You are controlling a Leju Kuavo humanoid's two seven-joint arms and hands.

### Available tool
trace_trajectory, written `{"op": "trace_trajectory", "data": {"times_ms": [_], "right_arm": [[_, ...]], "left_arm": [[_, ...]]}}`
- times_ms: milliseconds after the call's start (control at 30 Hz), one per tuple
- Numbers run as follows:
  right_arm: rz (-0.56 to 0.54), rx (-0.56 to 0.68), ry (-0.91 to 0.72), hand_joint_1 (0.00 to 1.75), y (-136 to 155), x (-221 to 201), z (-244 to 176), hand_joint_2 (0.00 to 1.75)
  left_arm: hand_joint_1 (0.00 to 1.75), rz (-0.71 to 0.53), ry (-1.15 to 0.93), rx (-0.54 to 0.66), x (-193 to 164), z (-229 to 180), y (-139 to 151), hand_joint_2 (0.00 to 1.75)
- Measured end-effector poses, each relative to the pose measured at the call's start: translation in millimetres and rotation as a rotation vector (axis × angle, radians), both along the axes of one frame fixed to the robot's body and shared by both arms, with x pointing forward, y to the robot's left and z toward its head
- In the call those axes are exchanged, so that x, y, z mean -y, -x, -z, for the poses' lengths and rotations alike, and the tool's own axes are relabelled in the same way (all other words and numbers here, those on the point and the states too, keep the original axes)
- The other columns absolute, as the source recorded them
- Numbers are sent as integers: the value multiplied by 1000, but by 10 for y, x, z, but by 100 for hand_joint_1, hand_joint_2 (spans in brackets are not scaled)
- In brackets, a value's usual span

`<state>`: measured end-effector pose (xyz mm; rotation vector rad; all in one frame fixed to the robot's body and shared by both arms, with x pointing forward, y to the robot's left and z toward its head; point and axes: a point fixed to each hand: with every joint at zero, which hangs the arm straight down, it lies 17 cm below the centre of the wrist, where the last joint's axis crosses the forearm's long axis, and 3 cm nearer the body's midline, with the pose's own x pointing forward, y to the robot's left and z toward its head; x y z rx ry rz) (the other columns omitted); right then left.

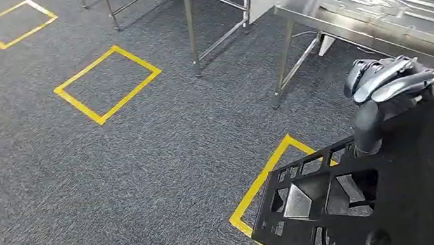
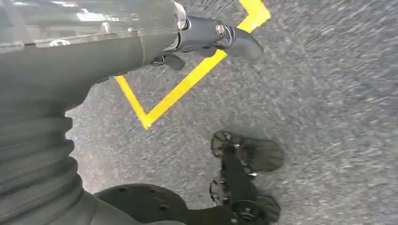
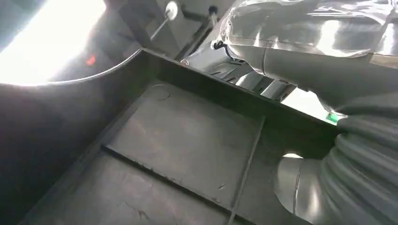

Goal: Take the parts from the cabinet and place them on the table.

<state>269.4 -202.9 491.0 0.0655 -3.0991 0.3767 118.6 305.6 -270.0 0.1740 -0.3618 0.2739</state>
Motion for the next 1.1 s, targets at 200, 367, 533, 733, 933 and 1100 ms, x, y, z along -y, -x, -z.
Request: {"op": "trace_trajectory", "data": {"times_ms": [200, 367, 533, 733, 933, 1100], "right_arm": [[-13, -7, 0, 175, -32, 6, -4, 175], [-16, -12, -7, 175, -67, 21, -9, 175], [-17, -20, -8, 175, -101, 25, -2, 175], [-8, -13, 5, 175, -114, -4, -8, 175], [-12, -16, 13, 175, -148, -29, -9, 175], [-14, 0, 13, 175, -141, -29, -69, 175]], "left_arm": [[0, -90, -51, 41, -409, -47, -69, 175], [0, -133, -85, 24, -688, -52, 25, 175], [0, -148, -71, 24, -698, -51, 25, 175], [0, -169, -43, 66, -608, -75, -95, 175], [0, -174, -52, 52, -627, -62, -32, 175], [0, -168, -53, 45, -623, -59, -33, 175]]}}
